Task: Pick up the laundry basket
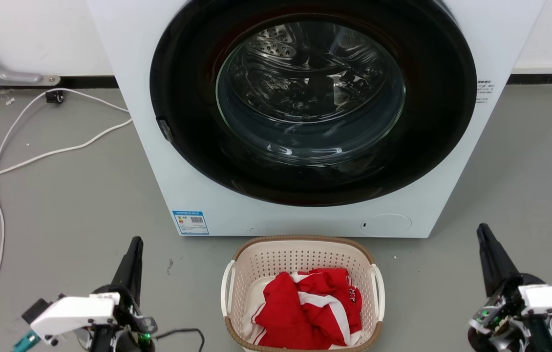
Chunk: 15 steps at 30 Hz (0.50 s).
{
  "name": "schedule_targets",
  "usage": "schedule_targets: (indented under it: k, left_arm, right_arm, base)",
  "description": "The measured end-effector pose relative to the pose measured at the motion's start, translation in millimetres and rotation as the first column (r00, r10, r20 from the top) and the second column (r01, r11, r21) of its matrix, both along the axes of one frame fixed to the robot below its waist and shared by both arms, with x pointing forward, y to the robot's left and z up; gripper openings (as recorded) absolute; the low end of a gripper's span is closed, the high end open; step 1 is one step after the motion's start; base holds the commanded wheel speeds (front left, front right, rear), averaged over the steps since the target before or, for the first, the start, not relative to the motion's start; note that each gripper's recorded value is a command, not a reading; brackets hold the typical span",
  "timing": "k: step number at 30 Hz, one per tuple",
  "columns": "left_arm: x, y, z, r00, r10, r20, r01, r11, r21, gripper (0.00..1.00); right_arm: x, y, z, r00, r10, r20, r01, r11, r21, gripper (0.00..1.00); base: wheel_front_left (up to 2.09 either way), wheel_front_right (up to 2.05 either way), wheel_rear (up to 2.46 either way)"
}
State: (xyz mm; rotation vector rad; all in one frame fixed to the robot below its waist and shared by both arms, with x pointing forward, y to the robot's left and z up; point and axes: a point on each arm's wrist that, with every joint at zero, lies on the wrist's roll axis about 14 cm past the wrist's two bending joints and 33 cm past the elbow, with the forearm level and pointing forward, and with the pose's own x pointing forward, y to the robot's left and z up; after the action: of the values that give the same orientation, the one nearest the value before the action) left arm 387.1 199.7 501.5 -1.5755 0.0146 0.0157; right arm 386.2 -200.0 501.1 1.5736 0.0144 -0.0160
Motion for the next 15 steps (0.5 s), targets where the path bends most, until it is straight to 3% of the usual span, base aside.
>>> schedule_targets:
  k: [9,15]
  left_arm:
    - [-6,-9,-11,0.999,-0.003,-0.033,0.003,1.0,-0.002,1.0]
    - [-4,-13,-3,1.0,-0.005,-0.009,0.006,0.997,0.074,1.0]
  right_arm:
    - [-9,1,-14,0.999,-0.02,-0.041,0.02,1.0,-0.006,1.0]
    - [-10,-1,-10,0.999,-0.032,-0.029,0.029,0.994,-0.105,1.0]
  base:
    - [0.0,0.0,0.0]
    - [0.0,0.0,0.0]
